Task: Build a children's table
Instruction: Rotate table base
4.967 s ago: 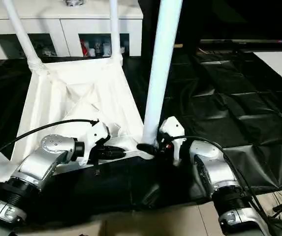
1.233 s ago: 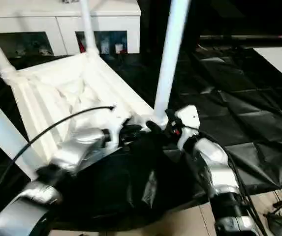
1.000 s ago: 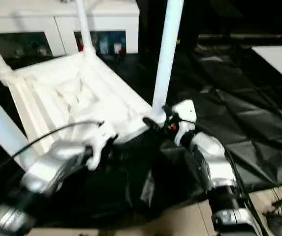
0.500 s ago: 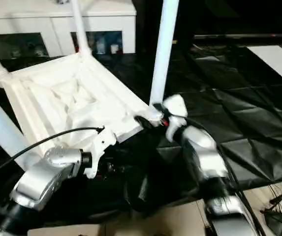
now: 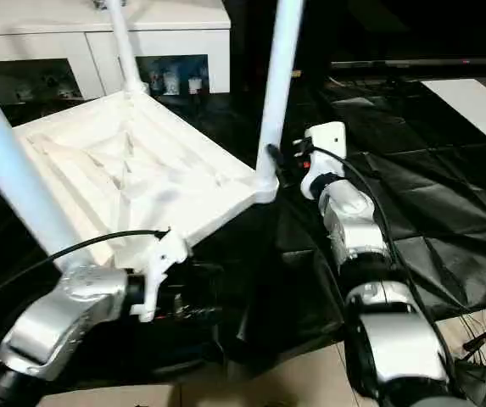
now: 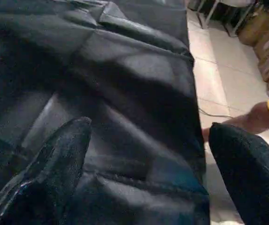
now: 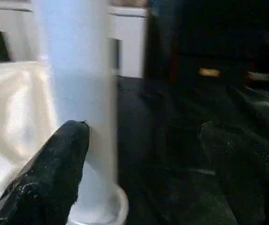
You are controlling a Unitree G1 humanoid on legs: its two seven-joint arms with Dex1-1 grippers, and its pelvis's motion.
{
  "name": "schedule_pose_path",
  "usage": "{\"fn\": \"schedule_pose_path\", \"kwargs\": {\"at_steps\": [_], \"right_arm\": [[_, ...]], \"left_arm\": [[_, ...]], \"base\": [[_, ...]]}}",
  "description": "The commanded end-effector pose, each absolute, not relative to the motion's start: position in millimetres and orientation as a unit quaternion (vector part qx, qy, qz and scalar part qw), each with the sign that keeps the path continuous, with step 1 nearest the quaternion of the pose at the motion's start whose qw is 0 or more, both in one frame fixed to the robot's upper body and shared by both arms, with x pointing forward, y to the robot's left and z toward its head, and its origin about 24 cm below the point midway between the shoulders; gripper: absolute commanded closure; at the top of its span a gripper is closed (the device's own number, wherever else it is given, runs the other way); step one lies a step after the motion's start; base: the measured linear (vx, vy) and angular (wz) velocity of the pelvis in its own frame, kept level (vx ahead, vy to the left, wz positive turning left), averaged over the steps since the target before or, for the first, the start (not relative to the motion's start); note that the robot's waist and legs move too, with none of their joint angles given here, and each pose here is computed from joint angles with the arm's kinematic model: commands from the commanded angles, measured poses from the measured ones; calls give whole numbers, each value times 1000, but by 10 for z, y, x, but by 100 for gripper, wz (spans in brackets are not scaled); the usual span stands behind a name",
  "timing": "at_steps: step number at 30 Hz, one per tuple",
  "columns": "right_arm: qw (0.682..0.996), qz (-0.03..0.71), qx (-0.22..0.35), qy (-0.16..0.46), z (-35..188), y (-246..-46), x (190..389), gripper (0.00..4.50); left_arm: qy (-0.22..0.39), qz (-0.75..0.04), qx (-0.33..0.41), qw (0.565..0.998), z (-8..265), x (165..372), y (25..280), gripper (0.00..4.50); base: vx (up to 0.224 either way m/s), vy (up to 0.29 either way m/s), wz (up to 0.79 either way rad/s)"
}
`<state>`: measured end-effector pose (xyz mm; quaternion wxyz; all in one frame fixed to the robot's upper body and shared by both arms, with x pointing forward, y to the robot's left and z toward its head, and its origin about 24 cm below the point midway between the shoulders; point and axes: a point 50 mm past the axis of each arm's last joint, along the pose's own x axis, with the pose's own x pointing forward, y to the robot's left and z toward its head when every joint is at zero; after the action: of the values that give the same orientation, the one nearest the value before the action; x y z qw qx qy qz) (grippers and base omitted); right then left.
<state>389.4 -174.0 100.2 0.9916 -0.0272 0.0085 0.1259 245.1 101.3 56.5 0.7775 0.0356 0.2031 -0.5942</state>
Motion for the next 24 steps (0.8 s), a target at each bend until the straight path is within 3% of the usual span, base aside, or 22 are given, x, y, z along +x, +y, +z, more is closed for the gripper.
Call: {"fn": "schedule_pose_path", "kwargs": {"at_steps": [1, 8, 19, 22, 24], "right_arm": [[994, 103, -30, 2, 1045, -1809, 3922, 46], [989, 142, -44, 3, 1002, -1843, 3873, 46], [934, 343, -94, 36, 836, -1966, 3532, 46], [915, 396, -72, 41, 842, -1893, 3473, 46], [899, 432, -69, 34, 859, -1720, 3473, 46]], "left_arm": [[195, -588, 37, 784, 594, 2468, 1098, 4], [200, -564, 48, 800, 574, 2501, 1194, 4], [196, -540, 55, 817, 585, 2571, 1278, 4], [185, -523, 60, 830, 595, 2631, 1228, 4], [170, -506, 65, 843, 597, 2688, 1144, 4]], "base": [[0, 0, 0], [0, 0, 0], [0, 0, 0], [0, 0, 0], [0, 0, 0]]}}
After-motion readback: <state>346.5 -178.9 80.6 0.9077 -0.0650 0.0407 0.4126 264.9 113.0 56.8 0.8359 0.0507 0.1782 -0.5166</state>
